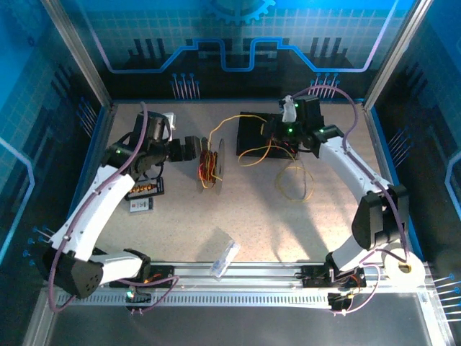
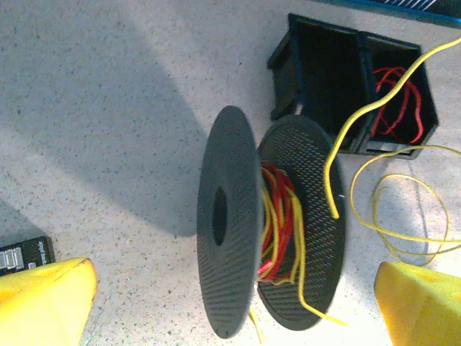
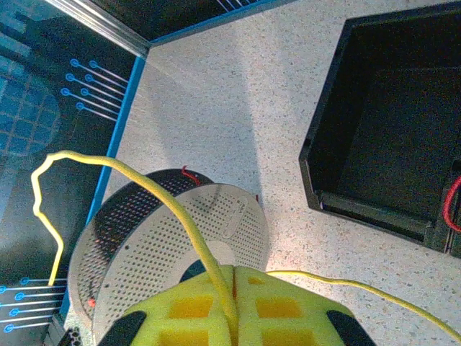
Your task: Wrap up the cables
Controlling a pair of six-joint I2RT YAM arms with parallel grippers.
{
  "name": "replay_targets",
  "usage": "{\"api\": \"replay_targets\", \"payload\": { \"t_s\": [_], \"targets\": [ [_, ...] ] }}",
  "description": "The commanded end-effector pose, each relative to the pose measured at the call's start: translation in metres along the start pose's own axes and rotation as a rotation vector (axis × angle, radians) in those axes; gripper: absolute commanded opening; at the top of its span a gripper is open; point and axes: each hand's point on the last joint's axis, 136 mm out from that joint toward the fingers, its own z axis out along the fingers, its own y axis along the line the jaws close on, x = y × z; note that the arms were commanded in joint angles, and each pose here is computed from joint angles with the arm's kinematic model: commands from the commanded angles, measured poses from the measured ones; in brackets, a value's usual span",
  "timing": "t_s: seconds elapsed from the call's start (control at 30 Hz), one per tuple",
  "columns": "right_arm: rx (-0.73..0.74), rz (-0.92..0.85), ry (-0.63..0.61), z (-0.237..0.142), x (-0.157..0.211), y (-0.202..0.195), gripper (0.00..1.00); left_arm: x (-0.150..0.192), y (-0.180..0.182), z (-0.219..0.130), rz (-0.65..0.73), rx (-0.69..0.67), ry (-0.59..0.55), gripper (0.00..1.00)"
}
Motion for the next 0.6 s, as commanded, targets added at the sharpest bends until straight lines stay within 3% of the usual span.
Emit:
{"api": "replay_targets", "payload": {
  "t_s": [0.0,0.17,0.57],
  "targets": [
    [0.049,0.048,-0.008,0.015,0.003,-0.010,0.00,0.008,-0.005,0.010,-0.033,0.043,0.083,1.00],
    [0.071,0.075,0.022,0.031,0.012,-0.015,0.00,0.006,-0.012,0.030,-0.024,0.062,0.134,1.00],
    [0.034,0.136,0.068,0.051,0.029,-0.019,0.00,0.004,-0.005,0.074,0.071,-0.038,0.212,0.99]
  ]
}}
